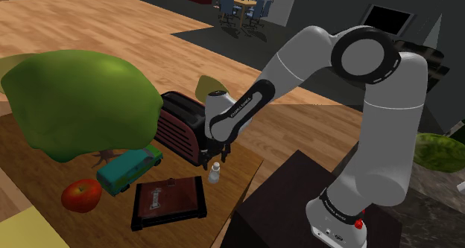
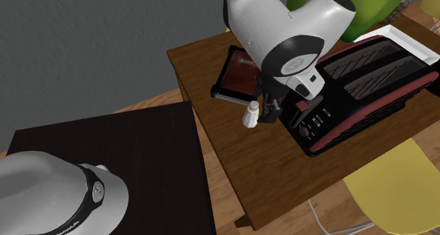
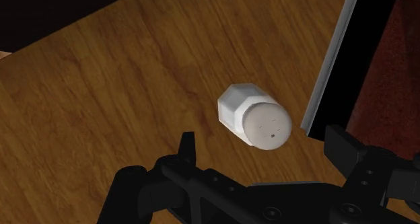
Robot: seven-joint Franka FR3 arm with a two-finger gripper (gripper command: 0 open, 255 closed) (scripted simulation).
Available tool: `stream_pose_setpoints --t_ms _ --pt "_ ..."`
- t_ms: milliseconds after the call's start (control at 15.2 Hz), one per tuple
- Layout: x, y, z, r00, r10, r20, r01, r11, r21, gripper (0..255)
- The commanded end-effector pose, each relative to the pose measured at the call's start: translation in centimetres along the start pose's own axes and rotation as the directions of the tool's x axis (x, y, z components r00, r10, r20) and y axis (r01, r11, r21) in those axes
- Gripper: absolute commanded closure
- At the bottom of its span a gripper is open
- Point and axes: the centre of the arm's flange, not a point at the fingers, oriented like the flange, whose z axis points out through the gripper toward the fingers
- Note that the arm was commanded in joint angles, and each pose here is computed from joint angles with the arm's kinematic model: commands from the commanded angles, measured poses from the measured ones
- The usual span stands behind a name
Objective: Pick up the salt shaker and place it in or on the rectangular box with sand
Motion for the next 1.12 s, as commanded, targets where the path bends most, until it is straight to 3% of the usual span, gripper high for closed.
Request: stream_pose_setpoints --t_ms 0,660,726,1056 --pt "0.09 -0.07 1.21 1.0 0.0 0.0 0.0 1.0 0.0 0" --pt "0.09 -0.07 2.04 1.0 0.0 0.0 0.0 1.0 0.0 0" --pt "0.09 -0.07 2.04 1.0 0.0 0.0 0.0 1.0 0.0 255" --pt "0.12 -0.07 2.04 1.0 0.0 0.0 0.0 1.0 0.0 255"
